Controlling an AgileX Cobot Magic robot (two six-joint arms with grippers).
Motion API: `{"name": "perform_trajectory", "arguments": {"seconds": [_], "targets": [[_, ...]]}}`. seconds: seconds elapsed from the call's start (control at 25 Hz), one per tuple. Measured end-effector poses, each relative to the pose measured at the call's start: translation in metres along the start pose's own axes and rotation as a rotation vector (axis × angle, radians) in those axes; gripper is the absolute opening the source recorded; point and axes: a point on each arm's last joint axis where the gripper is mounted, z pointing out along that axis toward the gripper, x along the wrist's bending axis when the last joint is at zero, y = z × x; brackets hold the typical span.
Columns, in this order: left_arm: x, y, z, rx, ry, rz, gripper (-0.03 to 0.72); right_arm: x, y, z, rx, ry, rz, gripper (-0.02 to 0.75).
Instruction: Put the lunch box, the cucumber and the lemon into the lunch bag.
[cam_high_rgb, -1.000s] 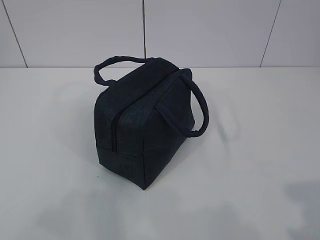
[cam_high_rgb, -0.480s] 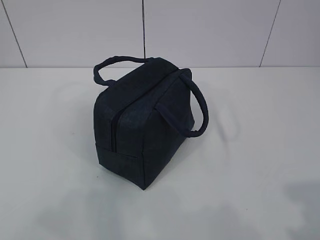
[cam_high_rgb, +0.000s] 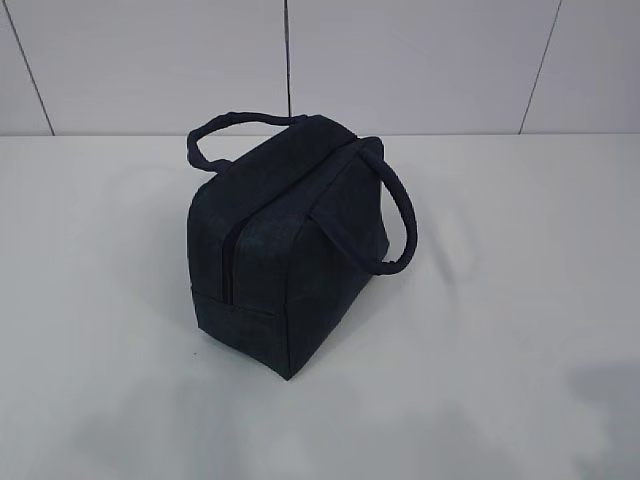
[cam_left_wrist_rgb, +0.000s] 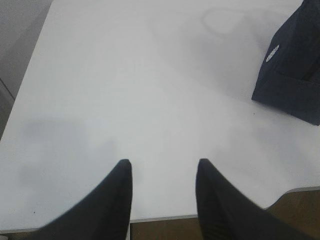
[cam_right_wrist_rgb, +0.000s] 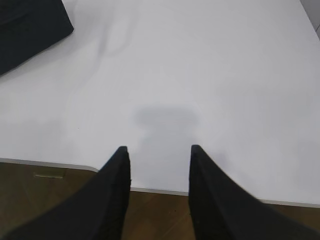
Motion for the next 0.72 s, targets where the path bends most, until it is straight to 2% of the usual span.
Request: {"name": "perform_trajectory", "arguments": {"seconds": [0.72], "targets": [[0.0000,0.0000,0.0000,0.000,0.000,0.000,0.307,0.0000,0.0000,0.0000,0.000,0.000,0.000,0.314]]}}
